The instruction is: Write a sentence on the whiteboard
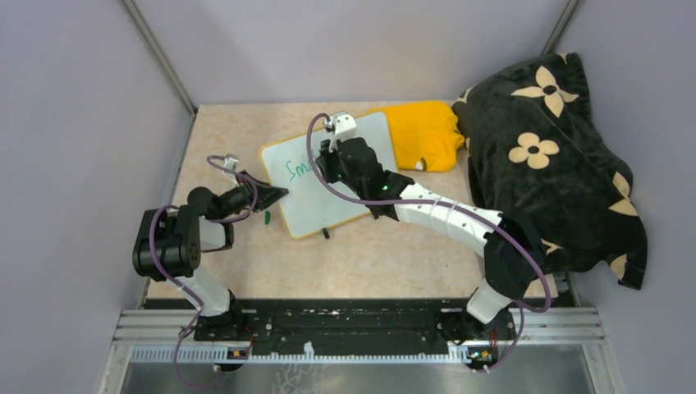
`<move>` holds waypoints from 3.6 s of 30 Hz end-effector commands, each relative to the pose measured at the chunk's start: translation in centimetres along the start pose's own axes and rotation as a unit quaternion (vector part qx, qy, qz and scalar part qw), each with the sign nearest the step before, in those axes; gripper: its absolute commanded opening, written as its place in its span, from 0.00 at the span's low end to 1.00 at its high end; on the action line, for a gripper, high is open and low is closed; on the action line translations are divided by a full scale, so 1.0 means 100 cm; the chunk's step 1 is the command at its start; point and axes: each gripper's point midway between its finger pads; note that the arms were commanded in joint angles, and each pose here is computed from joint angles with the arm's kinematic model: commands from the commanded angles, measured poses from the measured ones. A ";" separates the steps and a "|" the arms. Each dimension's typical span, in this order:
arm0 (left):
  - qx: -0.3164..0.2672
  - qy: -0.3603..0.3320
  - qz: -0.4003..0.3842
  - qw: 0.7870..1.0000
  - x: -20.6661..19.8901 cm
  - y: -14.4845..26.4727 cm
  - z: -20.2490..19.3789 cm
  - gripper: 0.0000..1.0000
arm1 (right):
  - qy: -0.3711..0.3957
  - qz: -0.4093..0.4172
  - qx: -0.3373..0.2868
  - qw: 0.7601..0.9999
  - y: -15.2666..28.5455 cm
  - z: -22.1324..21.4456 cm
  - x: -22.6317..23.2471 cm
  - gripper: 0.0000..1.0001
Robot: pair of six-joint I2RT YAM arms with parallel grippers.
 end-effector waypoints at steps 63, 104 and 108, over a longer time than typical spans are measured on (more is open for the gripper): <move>0.003 -0.033 -0.011 0.999 -0.004 -0.004 0.007 0.29 | -0.076 -0.059 -0.058 0.994 0.032 0.021 -0.074 0.00; 0.010 -0.030 -0.009 0.999 -0.002 -0.005 0.004 0.27 | 0.034 0.029 -0.017 0.999 0.101 -0.052 0.009 0.00; 0.011 -0.028 -0.010 1.000 -0.001 -0.005 0.003 0.25 | 0.042 0.039 0.001 0.998 0.090 -0.073 0.026 0.00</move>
Point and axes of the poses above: each gripper's point midway between its finger pads, its own y axis back along the fingers, its own x axis along the line the jaws close on, z = x × y, and after that the axes turned 8 degrees about -y, right-handed
